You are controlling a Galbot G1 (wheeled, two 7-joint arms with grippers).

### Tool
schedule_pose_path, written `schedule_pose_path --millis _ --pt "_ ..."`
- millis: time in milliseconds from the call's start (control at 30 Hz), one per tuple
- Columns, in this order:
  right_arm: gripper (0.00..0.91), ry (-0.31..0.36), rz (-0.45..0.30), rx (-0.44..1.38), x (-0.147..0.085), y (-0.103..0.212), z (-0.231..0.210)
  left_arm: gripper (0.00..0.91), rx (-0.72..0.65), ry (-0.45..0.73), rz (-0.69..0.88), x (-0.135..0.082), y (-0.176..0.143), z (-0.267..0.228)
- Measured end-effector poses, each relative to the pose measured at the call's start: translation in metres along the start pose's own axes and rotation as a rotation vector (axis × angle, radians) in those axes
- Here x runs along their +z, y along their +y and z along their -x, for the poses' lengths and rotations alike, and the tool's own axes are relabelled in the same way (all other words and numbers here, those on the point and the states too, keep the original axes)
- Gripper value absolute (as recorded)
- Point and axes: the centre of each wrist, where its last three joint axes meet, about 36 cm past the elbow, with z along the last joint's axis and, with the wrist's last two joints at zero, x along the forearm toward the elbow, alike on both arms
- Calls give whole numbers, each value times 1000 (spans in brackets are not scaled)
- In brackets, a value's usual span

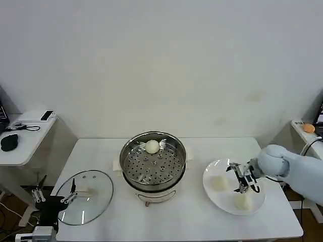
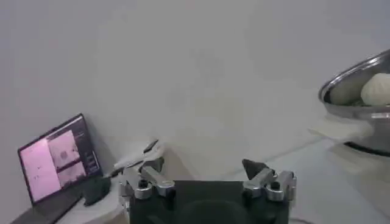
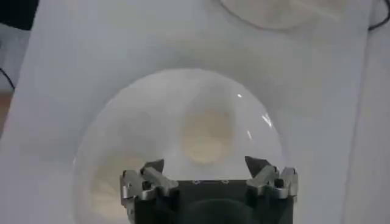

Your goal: Take steamed baozi put them in steamer then cover it.

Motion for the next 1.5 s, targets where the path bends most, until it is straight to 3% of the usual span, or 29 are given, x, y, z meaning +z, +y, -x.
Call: schedule_pose_path --millis 233,300,667,1133,1500 --pt "907 6 29 -16 -6 -11 22 907 -6 5 7 3 3 1" --pt "836 5 30 -23 -9 -14 27 907 -7 5 7 3 3 2" --pt "665 12 44 -60 -17 -19 45 907 -9 8 6 4 4 3" --pt "635 5 48 -83 -20 -28 41 907 -13 1 5 0 5 0" --pt "635 -2 54 -23 -19 -58 -14 907 -14 -4 -6 1 2 3"
